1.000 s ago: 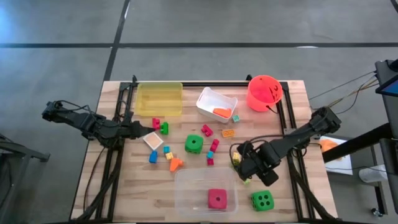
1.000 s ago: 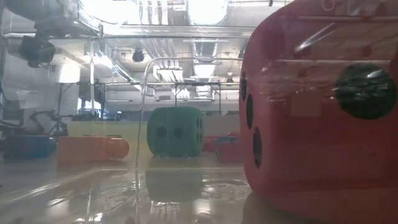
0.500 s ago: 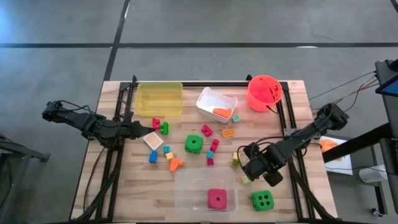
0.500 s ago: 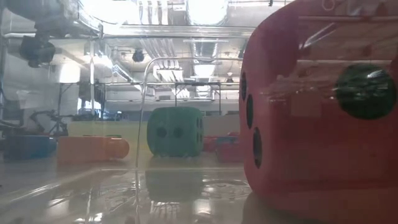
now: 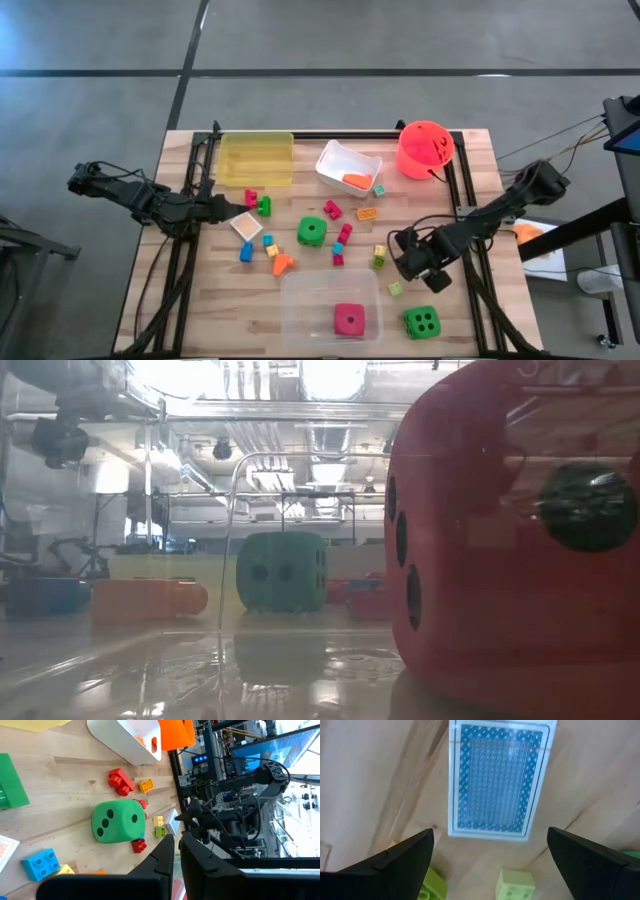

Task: Pick & Place Toys
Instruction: Put the blue deck of cards into the yellow bin

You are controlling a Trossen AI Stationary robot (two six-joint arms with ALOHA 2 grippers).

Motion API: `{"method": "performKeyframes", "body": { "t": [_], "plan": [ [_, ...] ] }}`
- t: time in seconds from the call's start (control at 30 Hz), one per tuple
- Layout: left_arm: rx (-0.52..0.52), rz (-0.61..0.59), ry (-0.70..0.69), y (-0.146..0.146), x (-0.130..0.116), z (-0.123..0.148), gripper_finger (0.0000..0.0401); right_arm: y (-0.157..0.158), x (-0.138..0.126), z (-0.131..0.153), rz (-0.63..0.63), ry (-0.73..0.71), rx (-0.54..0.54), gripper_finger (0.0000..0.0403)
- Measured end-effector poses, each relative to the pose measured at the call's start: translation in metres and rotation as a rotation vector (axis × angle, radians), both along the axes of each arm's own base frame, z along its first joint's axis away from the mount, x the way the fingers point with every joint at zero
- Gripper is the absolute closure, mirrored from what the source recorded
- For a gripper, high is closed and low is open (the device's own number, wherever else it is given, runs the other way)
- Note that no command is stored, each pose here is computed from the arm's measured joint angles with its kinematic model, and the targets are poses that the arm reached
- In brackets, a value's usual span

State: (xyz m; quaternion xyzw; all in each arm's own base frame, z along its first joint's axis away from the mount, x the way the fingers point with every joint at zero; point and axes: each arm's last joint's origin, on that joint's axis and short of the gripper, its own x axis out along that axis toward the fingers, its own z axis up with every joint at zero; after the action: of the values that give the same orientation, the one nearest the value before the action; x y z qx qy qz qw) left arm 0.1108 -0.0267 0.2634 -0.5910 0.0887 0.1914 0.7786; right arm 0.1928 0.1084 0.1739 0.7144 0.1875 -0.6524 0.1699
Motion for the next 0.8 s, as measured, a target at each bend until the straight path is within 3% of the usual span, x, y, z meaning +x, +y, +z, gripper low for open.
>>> {"method": "performKeyframes", "body": {
  "t": [0.53,0.8],
  "plan": [
    [0.0,0.0,0.0,0.0,0.0,0.0,0.0373,-0.007,-0.013,-0.037,0.003,-0.009,0.034,0.0025],
    [0.0,0.0,0.001,0.0,0.0,0.0,0.0373,-0.006,-0.012,-0.037,0.004,-0.016,0.037,0.0025]
  ]
}}
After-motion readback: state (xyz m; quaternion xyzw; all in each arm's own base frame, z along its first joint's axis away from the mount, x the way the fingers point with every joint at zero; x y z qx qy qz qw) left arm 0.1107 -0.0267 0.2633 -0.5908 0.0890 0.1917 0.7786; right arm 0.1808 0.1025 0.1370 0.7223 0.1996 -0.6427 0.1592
